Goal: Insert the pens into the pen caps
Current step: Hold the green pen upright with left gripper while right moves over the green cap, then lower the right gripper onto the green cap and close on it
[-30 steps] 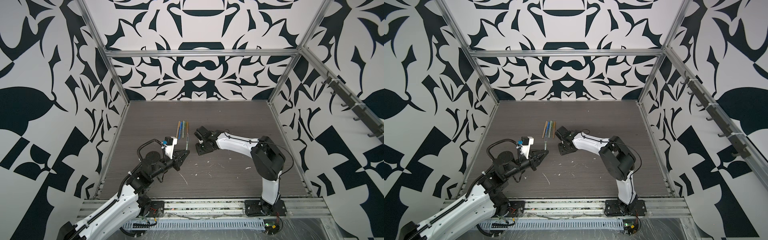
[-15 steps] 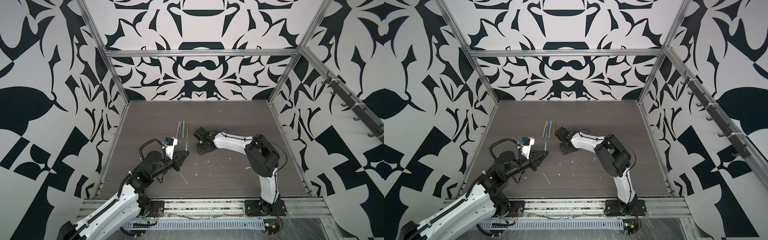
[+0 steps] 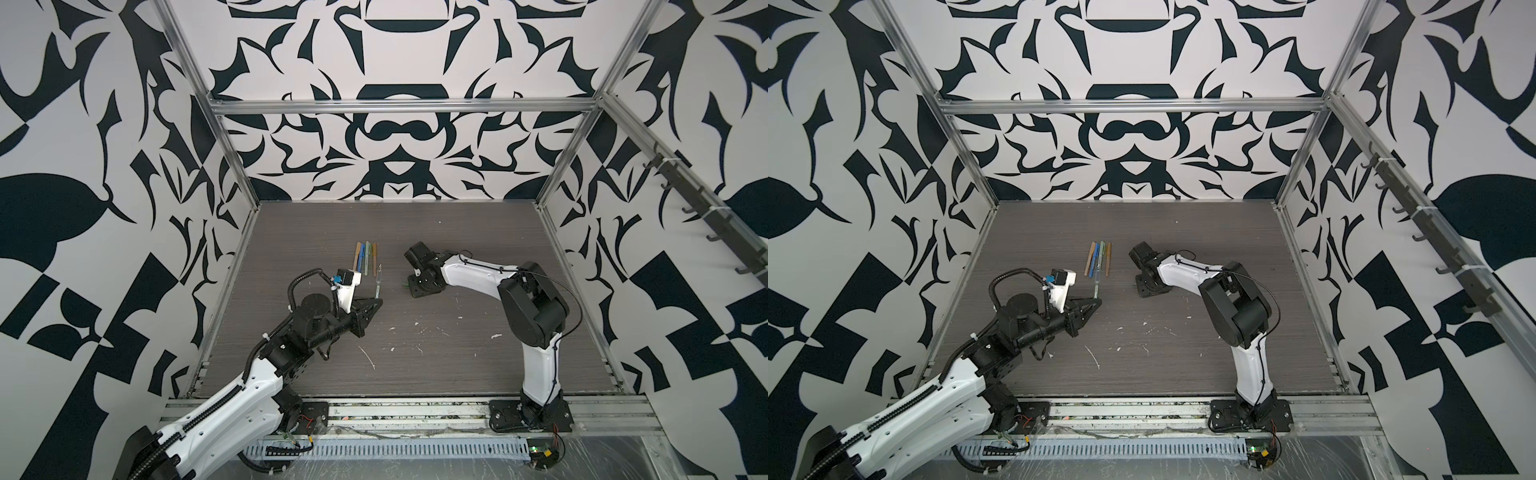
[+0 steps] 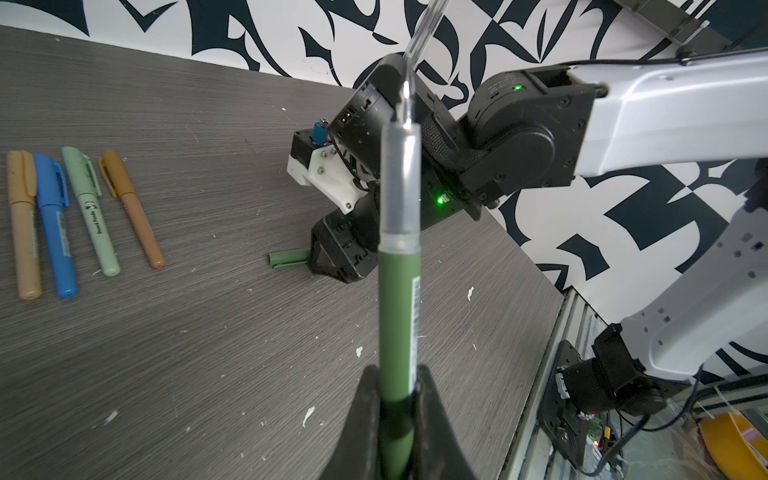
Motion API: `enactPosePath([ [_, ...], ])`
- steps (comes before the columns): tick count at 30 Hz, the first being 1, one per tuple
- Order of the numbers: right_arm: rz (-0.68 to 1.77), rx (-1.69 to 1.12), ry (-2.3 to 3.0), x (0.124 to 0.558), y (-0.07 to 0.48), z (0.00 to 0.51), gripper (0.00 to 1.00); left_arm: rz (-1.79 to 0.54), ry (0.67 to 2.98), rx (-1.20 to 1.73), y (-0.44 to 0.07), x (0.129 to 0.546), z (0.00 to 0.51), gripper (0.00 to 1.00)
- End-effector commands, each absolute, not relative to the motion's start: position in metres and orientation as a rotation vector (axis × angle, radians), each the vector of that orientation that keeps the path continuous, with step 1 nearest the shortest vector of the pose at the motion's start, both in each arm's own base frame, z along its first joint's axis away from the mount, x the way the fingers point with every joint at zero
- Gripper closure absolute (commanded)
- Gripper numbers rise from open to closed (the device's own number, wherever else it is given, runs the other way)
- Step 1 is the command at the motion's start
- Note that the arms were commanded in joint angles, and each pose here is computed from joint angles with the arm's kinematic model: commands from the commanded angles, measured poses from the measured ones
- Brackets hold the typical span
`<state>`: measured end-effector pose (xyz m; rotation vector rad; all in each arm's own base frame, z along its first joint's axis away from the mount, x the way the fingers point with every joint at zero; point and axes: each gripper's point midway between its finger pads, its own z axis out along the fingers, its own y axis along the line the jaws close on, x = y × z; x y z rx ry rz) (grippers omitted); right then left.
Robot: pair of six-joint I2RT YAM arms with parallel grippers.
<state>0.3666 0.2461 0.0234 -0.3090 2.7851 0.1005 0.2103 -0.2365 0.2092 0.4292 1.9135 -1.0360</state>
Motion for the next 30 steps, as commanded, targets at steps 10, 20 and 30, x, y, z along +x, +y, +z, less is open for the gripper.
enactPosePath([
  [10, 0.220, -0.367, 2.763, 0.403, 0.270, 0.030, 0.58, -1.036, 1.886, 0.453, -0.246, 0.215, 0.224, 0.99],
  [20, 0.328, -0.391, 2.725, 0.428, 0.286, 0.041, 0.59, -1.013, 1.902, 0.461, -0.244, 0.215, 0.222, 0.99],
  [30, 0.500, -0.266, 2.671, 0.431, 0.290, 0.078, 0.65, -1.012, 1.901, 0.450, -0.239, 0.211, 0.220, 0.99],
])
